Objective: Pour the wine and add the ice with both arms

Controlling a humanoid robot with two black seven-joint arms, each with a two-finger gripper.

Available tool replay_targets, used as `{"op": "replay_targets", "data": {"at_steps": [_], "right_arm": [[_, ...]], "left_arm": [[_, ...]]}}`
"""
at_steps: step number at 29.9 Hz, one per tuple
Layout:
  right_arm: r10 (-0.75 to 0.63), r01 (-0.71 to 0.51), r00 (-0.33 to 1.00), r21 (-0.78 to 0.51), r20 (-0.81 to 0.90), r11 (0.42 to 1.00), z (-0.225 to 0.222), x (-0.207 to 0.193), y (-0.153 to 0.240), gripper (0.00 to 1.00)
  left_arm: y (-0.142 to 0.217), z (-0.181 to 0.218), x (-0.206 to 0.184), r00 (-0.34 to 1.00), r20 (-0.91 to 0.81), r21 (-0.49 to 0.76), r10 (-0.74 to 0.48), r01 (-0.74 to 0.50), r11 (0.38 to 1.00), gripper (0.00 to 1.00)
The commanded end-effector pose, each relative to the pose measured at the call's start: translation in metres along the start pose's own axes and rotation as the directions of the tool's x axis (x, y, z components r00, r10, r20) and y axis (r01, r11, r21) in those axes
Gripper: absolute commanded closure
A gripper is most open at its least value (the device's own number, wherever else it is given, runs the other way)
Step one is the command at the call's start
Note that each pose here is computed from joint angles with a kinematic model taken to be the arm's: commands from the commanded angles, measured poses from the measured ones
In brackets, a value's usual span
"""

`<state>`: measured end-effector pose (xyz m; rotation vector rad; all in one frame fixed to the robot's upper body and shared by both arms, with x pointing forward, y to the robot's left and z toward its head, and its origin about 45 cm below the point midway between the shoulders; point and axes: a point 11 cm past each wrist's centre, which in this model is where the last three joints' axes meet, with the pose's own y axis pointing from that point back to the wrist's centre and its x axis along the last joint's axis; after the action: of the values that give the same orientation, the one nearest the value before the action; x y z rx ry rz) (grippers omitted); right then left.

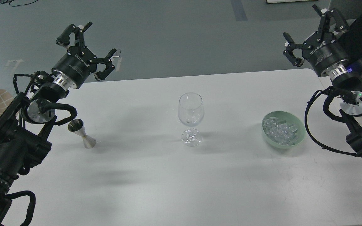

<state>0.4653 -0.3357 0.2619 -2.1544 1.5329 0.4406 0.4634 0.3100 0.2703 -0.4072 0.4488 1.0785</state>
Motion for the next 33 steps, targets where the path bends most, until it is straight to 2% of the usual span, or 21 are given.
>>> {"op": "replay_targets", "data": {"at_steps": [1, 6, 18, 21, 24, 33], "right_arm": [[0.002, -0.002, 1.000, -0.002, 0.001, 1.000, 0.001, 0.000, 0.001, 0.00], [-0.001, 0.001, 1.000, -0.005, 0.009, 1.000, 0.005, -0.002, 0.000, 0.00], [-0.013, 0.013, 1.000, -0.007, 0.020, 1.000, 0.009, -0.008, -0.004, 0.00], [-0.010, 0.010, 1.000, -0.009, 0.014, 1.000, 0.007, -0.006, -0.003, 0.00], [-0.009, 0.009, 1.000, -0.021, 0.011, 1.000, 0.008, -0.005, -0.003, 0.00], [-0.009, 0.010, 1.000, -0.041, 0.022, 0.999, 0.013, -0.006, -0.004, 0.00]], "left_arm": [[0.000, 0.002, 0.000, 1.000, -0.002, -0.011, 0.001, -0.001, 1.000, 0.03], [0.002, 0.014, 0.004, 1.000, -0.029, -0.055, 0.010, -0.011, 0.998, 0.02], [0.000, 0.014, 0.002, 0.999, -0.033, -0.048, 0.003, -0.004, 0.999, 0.02], [0.001, 0.012, 0.000, 1.000, -0.027, -0.019, -0.003, 0.002, 1.000, 0.02], [0.000, 0.004, -0.006, 0.999, -0.044, 0.072, -0.021, 0.024, 0.997, 0.02], [0.001, 0.013, -0.006, 0.991, -0.130, -0.011, -0.028, 0.027, 1.000, 0.05]]}}
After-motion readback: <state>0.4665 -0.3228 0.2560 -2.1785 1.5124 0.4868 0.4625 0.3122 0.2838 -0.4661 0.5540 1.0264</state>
